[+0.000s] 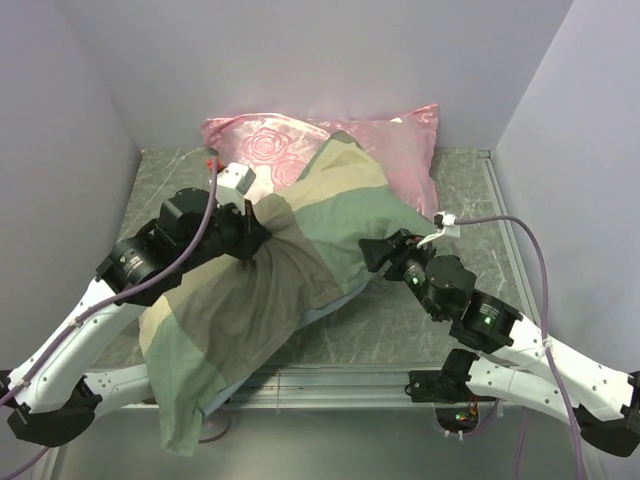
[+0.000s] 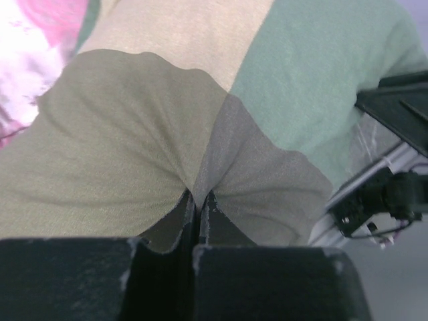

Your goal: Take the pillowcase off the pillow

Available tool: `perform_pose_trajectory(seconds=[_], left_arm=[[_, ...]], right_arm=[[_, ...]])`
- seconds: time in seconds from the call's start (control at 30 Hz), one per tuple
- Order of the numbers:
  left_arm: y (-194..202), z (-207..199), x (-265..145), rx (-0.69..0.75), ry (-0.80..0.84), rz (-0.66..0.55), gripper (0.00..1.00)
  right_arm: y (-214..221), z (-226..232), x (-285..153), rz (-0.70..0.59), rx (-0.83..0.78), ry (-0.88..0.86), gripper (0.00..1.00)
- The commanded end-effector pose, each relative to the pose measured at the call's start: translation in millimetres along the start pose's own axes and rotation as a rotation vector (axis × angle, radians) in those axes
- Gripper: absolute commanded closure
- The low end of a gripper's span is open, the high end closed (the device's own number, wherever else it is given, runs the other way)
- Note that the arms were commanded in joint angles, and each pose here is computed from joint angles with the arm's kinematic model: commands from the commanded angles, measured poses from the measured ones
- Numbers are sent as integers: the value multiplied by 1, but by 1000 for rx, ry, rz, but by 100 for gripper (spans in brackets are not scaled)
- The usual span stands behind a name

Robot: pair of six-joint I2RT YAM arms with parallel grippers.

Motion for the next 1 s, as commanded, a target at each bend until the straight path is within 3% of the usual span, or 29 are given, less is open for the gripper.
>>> perform_pose_trajectory(seconds=[0.0, 0.07, 0.1, 0.17, 0.37, 0.5, 0.57, 0.6, 0.8, 0.87, 0.93, 0.97], left_arm=[[-25, -48, -19, -14, 257, -119, 100], [-13, -56, -16, 6, 276, -81, 99], [-10, -59, -16, 8, 278, -73, 100], [-3, -68, -16, 19, 290, -47, 100], [5, -85, -17, 71, 277, 32, 100], [-10, -62, 4, 151, -31, 31, 99], [-20, -58, 23, 196, -147, 22, 88], [-27, -47, 43, 194, -218, 25, 84], [-73, 4, 121, 106, -259, 45, 50], [-75, 9, 143, 68, -204, 76, 47], [-75, 24, 171, 28, -208, 92, 46], [-77, 26, 176, 8, -200, 91, 45]], right_arm=[[-6, -3, -9, -4, -2, -4, 52], [-5, -3, -16, 19, -7, -25, 69], [-5, -3, -19, 27, -8, -34, 88], [-12, 2, -29, 28, -2, -80, 100], [-51, 39, -74, 54, -44, -353, 100], [-93, 74, -100, 23, -65, -529, 100], [-111, 84, -97, -12, -66, -522, 100], [-117, 80, -88, -36, -66, -453, 100], [-97, 84, -3, 23, -160, -171, 100], [-81, 64, 41, 65, -168, -35, 100], [-48, 44, 77, 179, -123, -10, 100], [-47, 36, 91, 169, -93, -3, 100]])
Point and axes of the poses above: each gripper's point midway between its finger pads, its own x axis out along the fingers, its own z axis along the line the jaws close on, y = z × x, the point moved 4 cm from there along -x, back along the fingers, and after that the axes turned 8 degrees about -x, right-handed, at the moved point
